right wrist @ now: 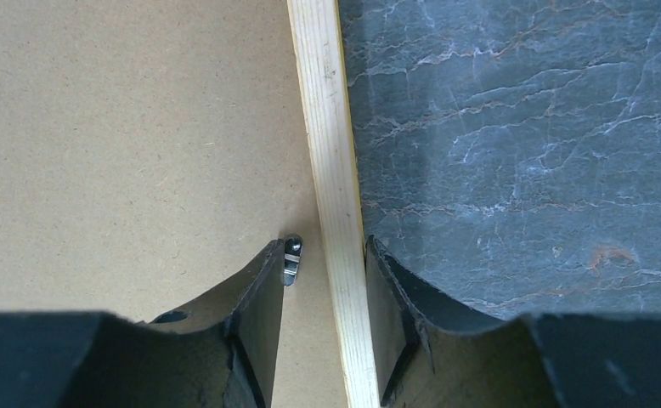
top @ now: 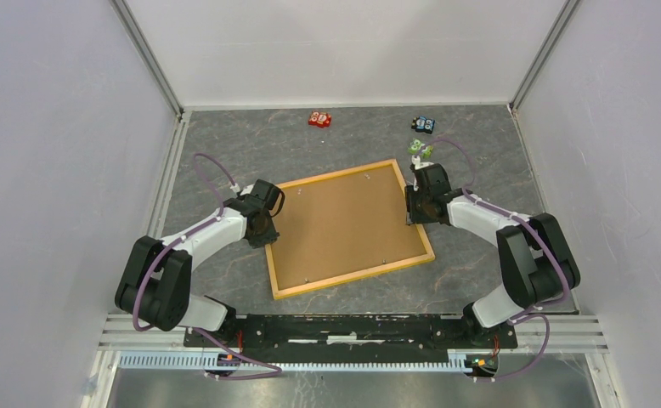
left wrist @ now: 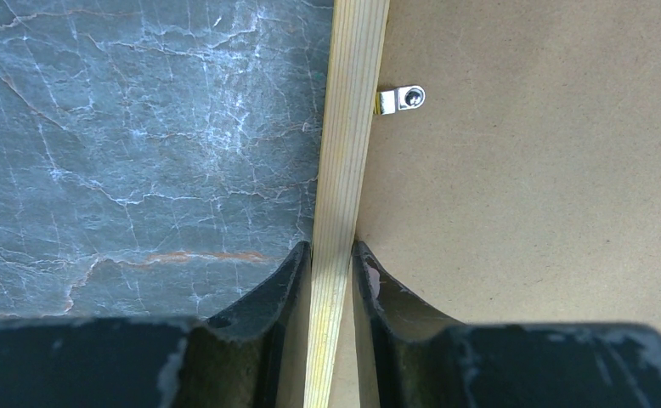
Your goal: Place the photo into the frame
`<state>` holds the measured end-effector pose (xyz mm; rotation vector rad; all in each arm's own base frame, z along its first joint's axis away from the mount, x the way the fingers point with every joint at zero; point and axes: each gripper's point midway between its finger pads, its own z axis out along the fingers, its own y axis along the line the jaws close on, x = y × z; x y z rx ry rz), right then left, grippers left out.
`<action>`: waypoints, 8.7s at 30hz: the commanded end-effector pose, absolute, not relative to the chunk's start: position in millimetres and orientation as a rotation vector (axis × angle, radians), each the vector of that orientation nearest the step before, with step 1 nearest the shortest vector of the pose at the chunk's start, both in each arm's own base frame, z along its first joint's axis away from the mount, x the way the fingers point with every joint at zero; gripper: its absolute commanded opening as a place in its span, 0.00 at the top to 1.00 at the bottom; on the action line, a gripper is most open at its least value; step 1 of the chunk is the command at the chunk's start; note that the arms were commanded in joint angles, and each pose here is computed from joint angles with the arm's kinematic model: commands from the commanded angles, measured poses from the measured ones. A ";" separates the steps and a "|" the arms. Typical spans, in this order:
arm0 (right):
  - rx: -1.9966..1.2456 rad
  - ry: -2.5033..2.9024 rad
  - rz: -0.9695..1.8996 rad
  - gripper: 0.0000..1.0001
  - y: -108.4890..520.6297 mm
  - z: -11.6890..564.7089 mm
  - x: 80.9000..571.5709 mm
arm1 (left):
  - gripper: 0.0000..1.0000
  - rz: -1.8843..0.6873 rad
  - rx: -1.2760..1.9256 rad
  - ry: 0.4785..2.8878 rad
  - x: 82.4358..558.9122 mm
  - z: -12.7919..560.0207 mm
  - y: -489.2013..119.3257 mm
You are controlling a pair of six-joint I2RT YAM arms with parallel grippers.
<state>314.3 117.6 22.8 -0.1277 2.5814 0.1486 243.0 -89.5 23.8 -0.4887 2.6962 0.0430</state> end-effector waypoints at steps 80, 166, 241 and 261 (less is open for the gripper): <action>-0.514 2.170 0.427 0.04 229.8 134.7 442.3 | 0.02 -0.654 -0.016 2.709 159.6 85.4 -196.0; -0.622 2.626 0.027 0.81 141.8 20.9 268.5 | 0.17 -0.417 -0.421 2.765 274.6 27.9 -154.7; -0.432 2.482 0.123 0.41 207.2 28.3 450.3 | 0.21 -0.433 -0.259 2.788 246.6 40.6 -163.9; -0.266 2.543 0.070 0.75 197.8 2.1 446.0 | 0.21 -0.427 -0.255 2.790 245.0 39.5 -162.7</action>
